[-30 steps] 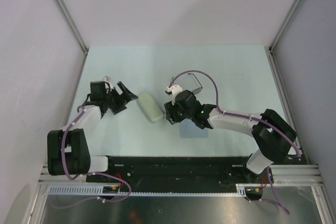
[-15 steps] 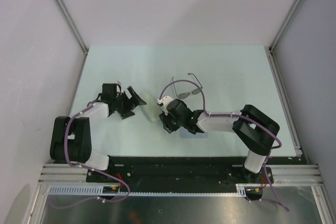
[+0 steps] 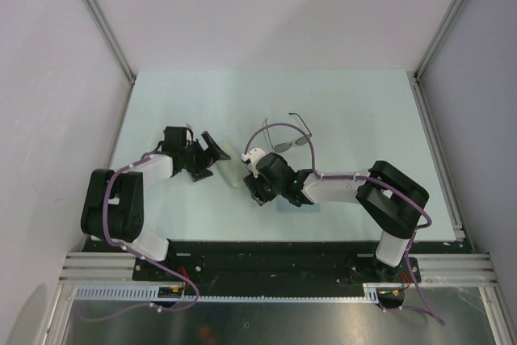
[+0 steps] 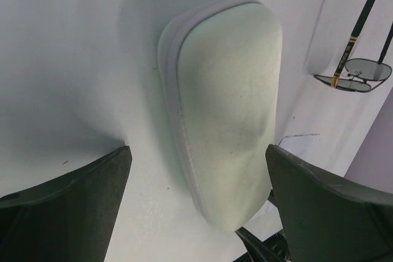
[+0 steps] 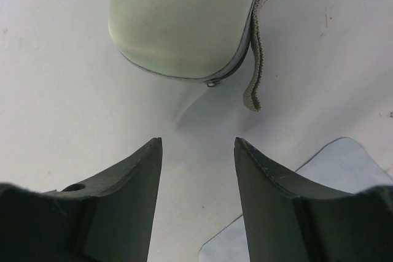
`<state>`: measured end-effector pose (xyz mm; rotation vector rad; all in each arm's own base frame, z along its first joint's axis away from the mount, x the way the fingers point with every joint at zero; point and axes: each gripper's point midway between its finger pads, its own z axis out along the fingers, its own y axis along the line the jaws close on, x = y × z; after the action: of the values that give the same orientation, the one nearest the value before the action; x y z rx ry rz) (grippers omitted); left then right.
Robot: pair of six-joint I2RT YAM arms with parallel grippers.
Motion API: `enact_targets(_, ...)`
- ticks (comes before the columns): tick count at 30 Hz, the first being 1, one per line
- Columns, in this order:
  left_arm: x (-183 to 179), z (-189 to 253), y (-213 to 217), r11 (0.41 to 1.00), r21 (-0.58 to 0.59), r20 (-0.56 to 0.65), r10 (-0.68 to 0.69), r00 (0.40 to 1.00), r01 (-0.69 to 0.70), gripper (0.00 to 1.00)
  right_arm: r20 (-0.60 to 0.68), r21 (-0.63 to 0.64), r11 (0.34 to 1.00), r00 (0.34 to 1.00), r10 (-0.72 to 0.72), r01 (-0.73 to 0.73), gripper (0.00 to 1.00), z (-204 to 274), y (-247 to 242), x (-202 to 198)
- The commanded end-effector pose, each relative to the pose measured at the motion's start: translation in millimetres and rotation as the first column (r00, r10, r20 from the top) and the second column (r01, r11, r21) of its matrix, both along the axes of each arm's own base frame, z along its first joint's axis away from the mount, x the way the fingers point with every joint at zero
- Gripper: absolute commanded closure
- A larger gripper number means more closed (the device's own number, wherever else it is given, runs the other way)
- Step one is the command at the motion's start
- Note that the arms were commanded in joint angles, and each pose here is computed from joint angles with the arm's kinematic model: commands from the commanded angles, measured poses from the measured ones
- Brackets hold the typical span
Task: Organize the sunglasses
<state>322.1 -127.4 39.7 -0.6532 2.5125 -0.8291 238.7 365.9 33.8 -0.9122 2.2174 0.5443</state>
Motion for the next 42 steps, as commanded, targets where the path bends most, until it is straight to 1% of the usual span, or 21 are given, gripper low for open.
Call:
enact_targets(1,-6.9,-22.3,2.5,0.998,0.062,-0.066,0.023,0.998,-0.019,0.0,0.092,0.065,0.998,0.996,-0.011,0.005,0.46,31.2,12.8,19.5)
enact_targets(4,-8.3,-26.4,3.2,0.997,0.073,-0.076,0.03,0.997,-0.024,0.01,0.097,0.074,0.997,0.995,-0.016,0.009,0.5,29.0,14.3,24.3)
enact_targets(7,-10.7,-31.2,4.9,0.996,0.084,-0.088,0.04,0.995,-0.032,0.05,0.101,0.087,0.996,0.994,-0.035,0.026,0.53,26.8,14.4,31.3)
enact_targets(14,-13.3,-42.1,6.4,0.994,0.101,-0.119,0.045,0.992,-0.033,0.14,0.122,0.099,0.995,0.992,-0.031,0.019,0.57,22.2,18.9,38.1)
enact_targets(16,-13.7,-43.5,6.6,0.994,0.108,-0.12,0.044,0.992,-0.031,0.16,0.123,0.104,0.994,0.992,-0.038,0.025,0.57,18.8,19.6,42.1)
enact_targets(20,-16.5,-48.1,7.8,0.993,0.113,-0.134,0.045,0.99,-0.03,0.17,0.126,0.108,0.994,0.991,-0.034,0.02,0.58,16.3,20.1,44.4)
enact_targets(26,-17.2,-51.3,5.0,0.994,0.111,-0.147,0.04,0.988,-0.024,0.18,0.144,0.103,0.994,0.989,-0.034,0.019,0.55,12.6,20.4,49.6)
enact_targets(30,-19.2,-53.8,3.6,0.994,0.102,-0.163,0.042,0.986,-0.026,0.21,0.15,0.13,0.991,0.988,-0.034,0.015,0.56,13.4,23.8,55.5)
enact_targets(34,-21.4,-57.1,0.8,0.996,0.086,-0.183,0.036,0.982,-0.021,0.23,0.122,0.171,0.985,0.992,-0.042,0.02,0.58,13.7,25.3,60.6)
enact_targets(35,-21.1,-57.3,0.0,0.996,0.085,-0.184,0.034,0.982,-0.019,0.23,0.116,0.179,0.983,0.992,-0.053,0.032,0.59,14.1,22.7,64.4)
enact_targets(38,-20.8,-57.9,-1.0,0.996,0.082,-0.187,0.031,0.982,-0.016,0.22,0.094,0.205,0.978,0.994,-0.048,0.028,0.66,15.4,24.0,65.4)
enact_targets(39,-20.1,-57.8,-1.2,0.996,0.082,-0.186,0.031,0.982,-0.016,0.21,0.086,0.212,0.977,0.995,-0.045,0.026,0.71,16.3,24.5,64.7)
enact_targets(41,-17.4,-56.2,-3.0,0.997,0.076,-0.18,0.024,0.983,-0.011,0.18,0.065,0.228,0.973,0.997,-0.031,0.016,0.76,17.4,24.2,63.5)
enact_targets(42,-17.3,-55.9,-3.5,0.997,0.076,-0.18,0.023,0.983,-0.009,0.16,0.041,0.247,0.969,0.999,-0.014,0.003,0.8,19.1,26.4,60.3)
